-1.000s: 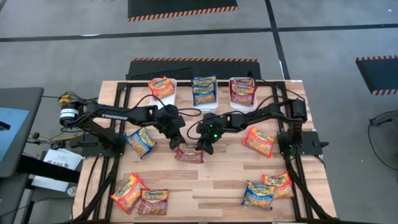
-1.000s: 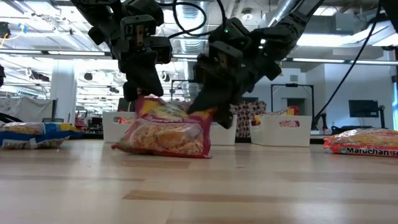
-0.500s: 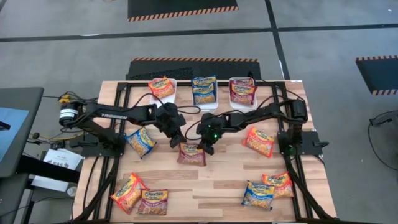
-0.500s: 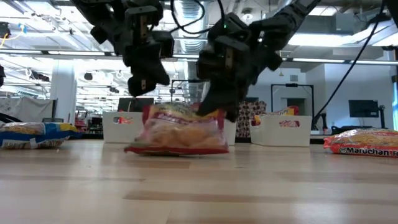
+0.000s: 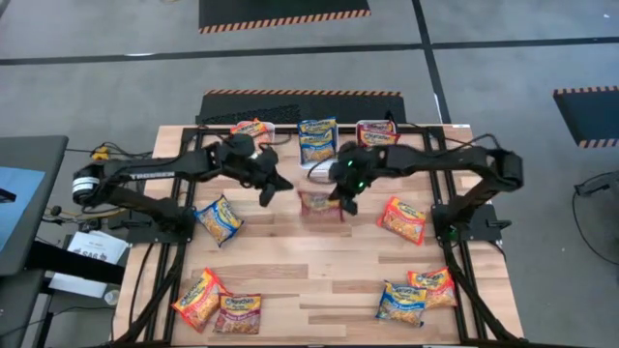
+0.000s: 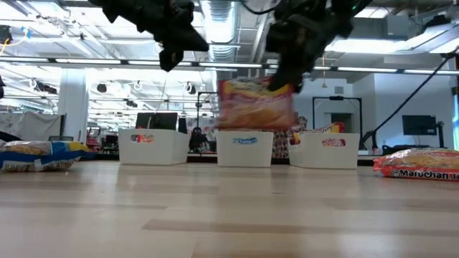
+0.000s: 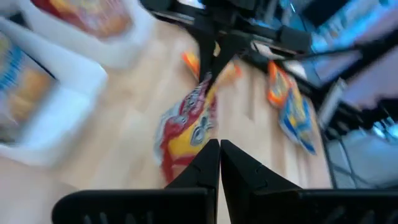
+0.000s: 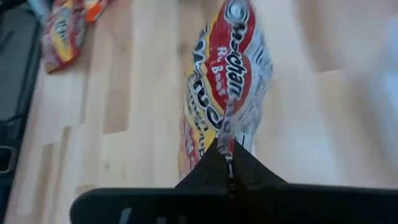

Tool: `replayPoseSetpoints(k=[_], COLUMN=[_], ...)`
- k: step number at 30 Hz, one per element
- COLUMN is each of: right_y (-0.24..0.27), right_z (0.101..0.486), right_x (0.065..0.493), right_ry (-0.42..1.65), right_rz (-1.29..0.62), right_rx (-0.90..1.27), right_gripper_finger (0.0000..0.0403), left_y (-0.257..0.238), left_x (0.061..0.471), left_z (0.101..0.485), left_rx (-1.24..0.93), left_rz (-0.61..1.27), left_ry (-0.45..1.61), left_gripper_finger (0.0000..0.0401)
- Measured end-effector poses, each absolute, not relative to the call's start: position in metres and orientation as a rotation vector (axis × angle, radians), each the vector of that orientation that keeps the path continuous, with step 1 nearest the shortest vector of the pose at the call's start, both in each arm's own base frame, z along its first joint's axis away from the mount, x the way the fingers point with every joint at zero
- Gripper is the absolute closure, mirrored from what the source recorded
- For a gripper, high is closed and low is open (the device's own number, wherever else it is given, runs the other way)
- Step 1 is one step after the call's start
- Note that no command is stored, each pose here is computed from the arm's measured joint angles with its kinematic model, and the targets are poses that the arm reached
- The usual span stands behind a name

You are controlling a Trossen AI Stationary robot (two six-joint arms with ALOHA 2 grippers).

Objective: Sort Maruchan noodles
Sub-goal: Put the red noodle pack into the right white bin

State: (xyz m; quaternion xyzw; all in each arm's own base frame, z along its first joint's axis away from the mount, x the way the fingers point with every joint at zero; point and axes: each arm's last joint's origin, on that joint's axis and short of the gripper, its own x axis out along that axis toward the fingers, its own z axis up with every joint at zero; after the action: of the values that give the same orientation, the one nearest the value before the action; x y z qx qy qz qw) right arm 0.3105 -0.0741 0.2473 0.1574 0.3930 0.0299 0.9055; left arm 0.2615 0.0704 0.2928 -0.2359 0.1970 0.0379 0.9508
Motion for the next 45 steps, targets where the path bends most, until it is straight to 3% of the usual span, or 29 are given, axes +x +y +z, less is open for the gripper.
replayPoseSetpoints(k=[11, 20, 30, 45], right_y=[-0.138, -0.174, -0.197, -0.203], right_z=[0.299, 0.311, 0.274, 0.232], right_x=[0.227, 0.178, 0.175, 0.205], right_ry=[0.752, 0.792, 1.077, 1.248], right_rz=[-0.225, -0.454, -0.476, -0.417], right_rx=[0.182, 0.053, 0.076, 0.068], right_gripper_finger=[0.0398, 0.0398, 0.0398, 0.0396], left_y=[0.084, 0.084, 0.091, 0.116], left_x=[0.254, 0.254, 0.252, 0.241], left_z=[0.298, 0.298, 0.298, 0.298], left_rx=[-0.481, -0.485, -0.468, -0.479], left_rz=[0.193, 0.196, 0.227, 0.259], left_ry=[0.356, 0.357, 0.352, 0.337], left_gripper_finger=[0.0401, 0.0401, 0.0401, 0.0401])
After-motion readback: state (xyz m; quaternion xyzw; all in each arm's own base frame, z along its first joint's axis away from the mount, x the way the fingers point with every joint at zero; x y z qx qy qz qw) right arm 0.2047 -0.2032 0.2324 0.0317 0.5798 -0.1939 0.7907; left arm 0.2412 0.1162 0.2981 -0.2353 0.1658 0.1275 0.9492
